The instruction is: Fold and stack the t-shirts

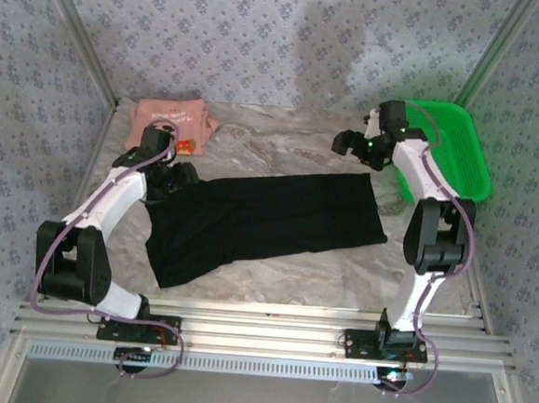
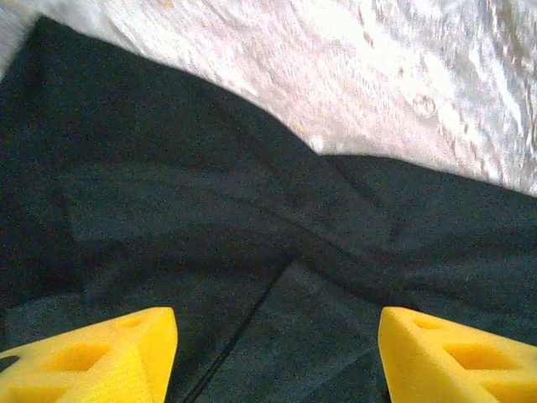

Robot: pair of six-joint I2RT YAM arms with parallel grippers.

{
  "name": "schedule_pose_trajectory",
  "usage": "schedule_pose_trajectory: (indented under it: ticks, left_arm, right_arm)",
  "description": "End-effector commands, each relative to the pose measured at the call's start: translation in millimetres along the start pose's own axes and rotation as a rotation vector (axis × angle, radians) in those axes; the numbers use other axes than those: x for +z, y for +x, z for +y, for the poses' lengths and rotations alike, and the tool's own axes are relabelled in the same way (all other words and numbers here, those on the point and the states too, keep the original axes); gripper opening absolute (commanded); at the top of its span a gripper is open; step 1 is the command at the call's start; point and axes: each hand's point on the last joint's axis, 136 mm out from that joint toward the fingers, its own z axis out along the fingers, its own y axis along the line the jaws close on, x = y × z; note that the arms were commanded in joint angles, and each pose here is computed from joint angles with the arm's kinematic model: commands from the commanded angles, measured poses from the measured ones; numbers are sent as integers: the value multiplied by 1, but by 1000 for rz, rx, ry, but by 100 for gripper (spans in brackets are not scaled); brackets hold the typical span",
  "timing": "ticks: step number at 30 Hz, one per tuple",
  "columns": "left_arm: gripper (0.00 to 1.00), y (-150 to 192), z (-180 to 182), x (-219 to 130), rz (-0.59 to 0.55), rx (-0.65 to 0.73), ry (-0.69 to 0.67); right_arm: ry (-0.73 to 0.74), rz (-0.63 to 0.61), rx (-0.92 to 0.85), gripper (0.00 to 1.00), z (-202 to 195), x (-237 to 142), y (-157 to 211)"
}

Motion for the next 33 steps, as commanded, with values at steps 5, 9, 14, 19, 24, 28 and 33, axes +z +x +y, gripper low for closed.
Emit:
schedule_pose_trajectory:
  ticks: [5, 9, 14, 19, 24, 28, 33]
  left_arm:
    - [64, 29, -11, 48, 228, 124, 81]
    - [63, 32, -3, 65, 260, 144, 40]
    - [62, 39, -6, 81, 275, 184, 22]
    - [61, 52, -21, 85, 304, 238, 46]
    - [60, 68, -23, 77, 318, 247, 62]
    - [60, 83, -28, 71, 331, 275, 98]
    - [60, 103, -36, 62, 352, 330, 127]
  right_arm:
    - [-311, 79, -167, 97, 82, -21, 57]
    - [-357, 124, -204, 100, 102, -27, 81]
    - [-377, 137, -222, 100, 111, -32, 92]
    - [-360, 137, -218, 100, 108, -32, 91]
    - [-337, 153, -198, 100, 101, -31, 92]
    - [-320, 153, -195, 100, 97, -30, 92]
    - [-303, 152, -185, 100, 91, -29, 90]
